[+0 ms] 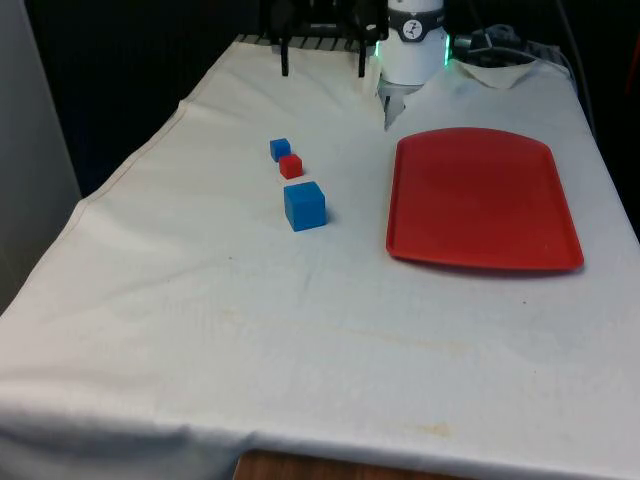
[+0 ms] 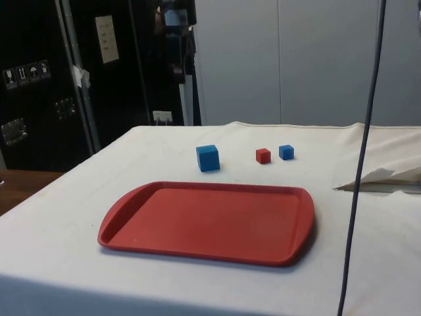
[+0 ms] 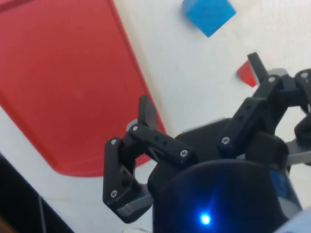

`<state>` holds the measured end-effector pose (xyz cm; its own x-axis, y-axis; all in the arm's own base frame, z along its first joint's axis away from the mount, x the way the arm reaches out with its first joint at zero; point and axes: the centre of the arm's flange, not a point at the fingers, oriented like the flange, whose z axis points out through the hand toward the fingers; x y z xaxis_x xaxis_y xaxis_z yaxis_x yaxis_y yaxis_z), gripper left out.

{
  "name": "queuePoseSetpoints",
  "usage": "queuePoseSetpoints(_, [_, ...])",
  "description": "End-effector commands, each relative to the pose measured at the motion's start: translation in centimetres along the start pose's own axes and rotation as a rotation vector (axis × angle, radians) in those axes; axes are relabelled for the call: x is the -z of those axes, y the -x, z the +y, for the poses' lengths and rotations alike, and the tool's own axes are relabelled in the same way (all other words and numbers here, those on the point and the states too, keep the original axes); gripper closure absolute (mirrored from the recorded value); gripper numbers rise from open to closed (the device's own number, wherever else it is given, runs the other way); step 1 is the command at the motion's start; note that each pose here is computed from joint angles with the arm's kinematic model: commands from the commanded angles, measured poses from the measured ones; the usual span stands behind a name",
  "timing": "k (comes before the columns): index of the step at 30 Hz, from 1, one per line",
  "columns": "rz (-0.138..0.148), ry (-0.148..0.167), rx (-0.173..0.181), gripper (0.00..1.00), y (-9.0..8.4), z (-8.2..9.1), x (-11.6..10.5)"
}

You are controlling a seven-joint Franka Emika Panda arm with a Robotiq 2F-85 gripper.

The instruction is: Pick up the largest block and place it onto the tray.

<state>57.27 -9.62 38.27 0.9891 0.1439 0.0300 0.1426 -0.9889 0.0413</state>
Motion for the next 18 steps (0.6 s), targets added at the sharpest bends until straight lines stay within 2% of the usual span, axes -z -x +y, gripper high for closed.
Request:
queuePoseSetpoints(1, [0.015,-0.002,0.011,0.00,0.1,0.3,-0.3])
queuePoseSetpoints(5, [0.030,0.004,0.036,0.00,0.4,0.9,-1.4])
queuePoseSetpoints(6, [0.015,0.007,0.025,0.00,0.3,0.8,-1.1])
queuePoseSetpoints(8, [0.034,0.007,0.044,0.00,0.5,0.9,-2.0])
queuePoseSetpoints(15, [0.053,0.020,0.060,0.00,0.0,0.8,-4.3])
queuePoseSetpoints(16, [0.043,0.024,0.055,0.00,0.1,0.9,-4.3])
queuePoseSetpoints(18, [0.057,0.022,0.065,0.00,0.0,0.8,-4.8])
